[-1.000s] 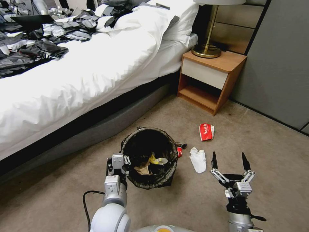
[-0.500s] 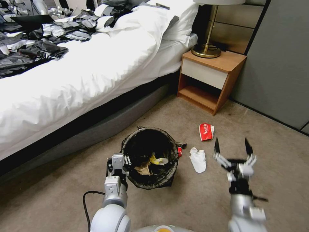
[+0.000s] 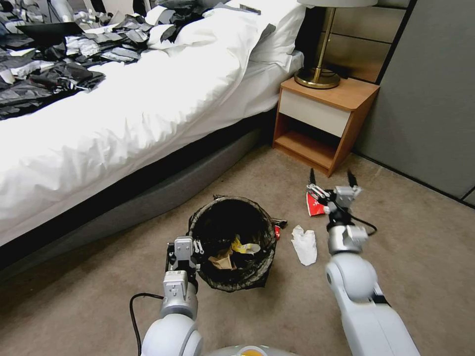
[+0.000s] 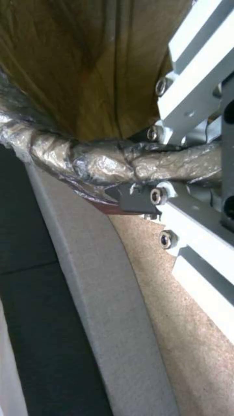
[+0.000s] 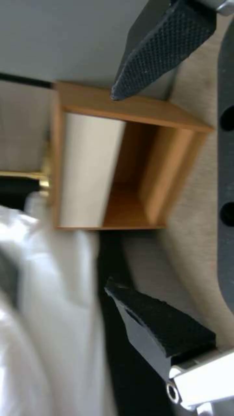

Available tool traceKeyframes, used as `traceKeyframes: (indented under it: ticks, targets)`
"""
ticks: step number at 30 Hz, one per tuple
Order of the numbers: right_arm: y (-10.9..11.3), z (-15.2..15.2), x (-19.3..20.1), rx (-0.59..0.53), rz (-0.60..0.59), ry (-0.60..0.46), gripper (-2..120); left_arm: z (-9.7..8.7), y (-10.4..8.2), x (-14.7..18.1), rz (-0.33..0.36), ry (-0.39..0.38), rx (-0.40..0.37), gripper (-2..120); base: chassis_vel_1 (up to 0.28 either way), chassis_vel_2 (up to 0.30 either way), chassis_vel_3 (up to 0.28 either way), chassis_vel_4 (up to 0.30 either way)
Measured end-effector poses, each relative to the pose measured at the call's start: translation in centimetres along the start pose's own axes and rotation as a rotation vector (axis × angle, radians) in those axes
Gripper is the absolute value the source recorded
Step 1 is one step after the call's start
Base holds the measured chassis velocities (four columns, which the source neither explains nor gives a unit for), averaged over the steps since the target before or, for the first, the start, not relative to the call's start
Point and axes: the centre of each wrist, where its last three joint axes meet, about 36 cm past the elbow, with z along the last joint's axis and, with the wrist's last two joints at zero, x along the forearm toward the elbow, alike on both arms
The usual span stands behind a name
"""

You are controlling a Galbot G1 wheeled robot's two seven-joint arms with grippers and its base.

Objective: Pick up the trash bin, then pick up the garbage from the floor and place it into the trash bin.

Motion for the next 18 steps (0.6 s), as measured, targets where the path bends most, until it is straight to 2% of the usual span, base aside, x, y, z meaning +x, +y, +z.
traceKeyframes:
  ticks: [1, 5, 7, 9, 10, 13, 14, 18]
  targets:
    - [0.0, 0.0, 0.0, 0.000, 0.000, 0.000, 100, 0.0, 0.0, 0.0, 0.000, 0.000, 0.000, 0, 0.000, 0.000, 0.000, 0.000]
    - [0.3, 3.5, -2.1, 0.019, -0.007, 0.133, 100, 0.1, -0.1, 0.0, 0.001, 0.003, 0.000, 0, 0.000, 0.000, 0.000, 0.000]
    - [0.4, 4.2, -2.4, 0.024, -0.006, 0.157, 100, 0.1, -0.1, 0.0, 0.001, 0.003, 0.001, 0, 0.000, 0.000, 0.000, 0.000]
    - [0.5, 6.8, -2.9, 0.045, -0.007, 0.235, 100, 0.2, -0.1, 0.0, 0.001, 0.005, 0.000, 0, 0.000, 0.000, 0.000, 0.000]
    - [0.5, 6.8, -2.9, 0.045, -0.007, 0.235, 100, 0.2, -0.1, 0.0, 0.001, 0.005, 0.000, 0, 0.000, 0.000, 0.000, 0.000]
    - [0.2, 11.0, -3.0, 0.096, -0.029, 0.343, 100, 0.3, -0.2, 0.0, 0.001, 0.009, -0.001, 0, 0.000, 0.000, 0.000, 0.000]
    - [0.2, 11.0, -3.0, 0.096, -0.029, 0.343, 100, 0.3, -0.2, 0.0, 0.001, 0.009, -0.001, 0, 0.000, 0.000, 0.000, 0.000]
    - [-0.3, 14.8, -1.9, 0.128, -0.044, 0.452, 100, 0.5, -0.2, 0.0, 0.001, 0.014, -0.003, 0, 0.000, 0.000, 0.000, 0.000]
